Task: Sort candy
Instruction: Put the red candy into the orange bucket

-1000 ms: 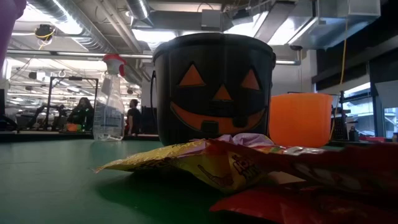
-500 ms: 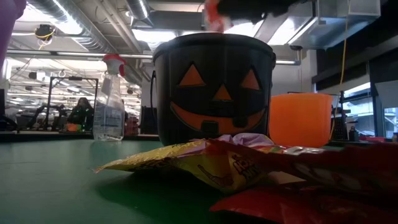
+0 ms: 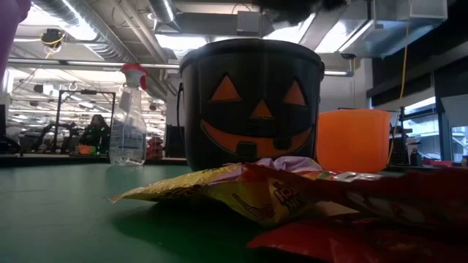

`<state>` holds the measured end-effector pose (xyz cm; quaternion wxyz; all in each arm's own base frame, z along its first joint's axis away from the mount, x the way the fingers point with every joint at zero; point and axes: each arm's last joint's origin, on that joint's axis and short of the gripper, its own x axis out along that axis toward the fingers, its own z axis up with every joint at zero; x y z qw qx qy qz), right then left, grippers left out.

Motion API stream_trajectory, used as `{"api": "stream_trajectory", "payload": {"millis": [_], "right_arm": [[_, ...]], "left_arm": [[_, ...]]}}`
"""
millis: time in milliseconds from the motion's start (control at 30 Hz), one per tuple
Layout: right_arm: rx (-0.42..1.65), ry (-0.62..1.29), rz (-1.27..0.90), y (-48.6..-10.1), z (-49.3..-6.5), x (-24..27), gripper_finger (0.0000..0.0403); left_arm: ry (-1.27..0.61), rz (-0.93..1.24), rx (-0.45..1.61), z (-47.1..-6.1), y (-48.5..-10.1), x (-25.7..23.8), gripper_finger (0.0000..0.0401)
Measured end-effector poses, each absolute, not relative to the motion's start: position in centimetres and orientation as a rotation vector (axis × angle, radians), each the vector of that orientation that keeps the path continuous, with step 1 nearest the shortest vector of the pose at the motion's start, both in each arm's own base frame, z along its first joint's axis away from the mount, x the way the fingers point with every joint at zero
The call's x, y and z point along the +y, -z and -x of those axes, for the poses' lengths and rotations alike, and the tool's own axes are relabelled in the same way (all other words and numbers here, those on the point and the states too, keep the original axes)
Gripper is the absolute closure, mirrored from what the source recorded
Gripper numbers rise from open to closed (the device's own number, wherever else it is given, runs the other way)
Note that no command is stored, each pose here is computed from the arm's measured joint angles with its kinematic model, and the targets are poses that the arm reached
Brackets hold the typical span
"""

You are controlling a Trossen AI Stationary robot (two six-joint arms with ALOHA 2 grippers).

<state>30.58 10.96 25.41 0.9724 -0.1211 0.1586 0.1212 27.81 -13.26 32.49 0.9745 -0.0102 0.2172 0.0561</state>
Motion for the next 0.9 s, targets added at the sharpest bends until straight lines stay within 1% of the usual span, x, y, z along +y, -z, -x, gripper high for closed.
{"api": "stream_trajectory", "payload": {"millis": [133, 267, 400, 467, 567, 767, 900], "right_arm": [[0.308, -0.393, 0.319, -25.1, -29.3, 14.7, 0.0271], [0.313, -0.474, 0.381, -23.9, -28.1, 18.0, 0.0271], [0.358, -0.541, 0.387, -21.9, -27.6, 20.4, 0.0271], [0.401, -0.580, 0.364, -20.6, -27.6, 21.2, 0.0265], [0.463, -0.594, 0.304, -19.2, -28.7, 22.0, 0.0235], [0.505, -0.603, 0.309, -17.8, -31.4, 24.1, 0.0150], [0.583, -0.621, 0.330, -16.8, -32.1, 24.9, 0.0117]], "left_arm": [[-0.112, 0.020, 0.436, -27.7, -32.5, -13.4, 0.0230], [-0.130, 0.019, 0.427, -27.8, -32.6, -13.3, 0.0230], [-0.130, 0.022, 0.422, -27.8, -32.6, -13.4, 0.0230], [-0.130, 0.022, 0.422, -27.8, -32.6, -13.4, 0.0230], [-0.131, 0.024, 0.421, -27.8, -32.6, -13.3, 0.0230], [-0.136, 0.034, 0.405, -27.9, -32.8, -13.3, 0.0230], [-0.134, 0.045, 0.401, -27.9, -32.8, -13.4, 0.0230]]}}
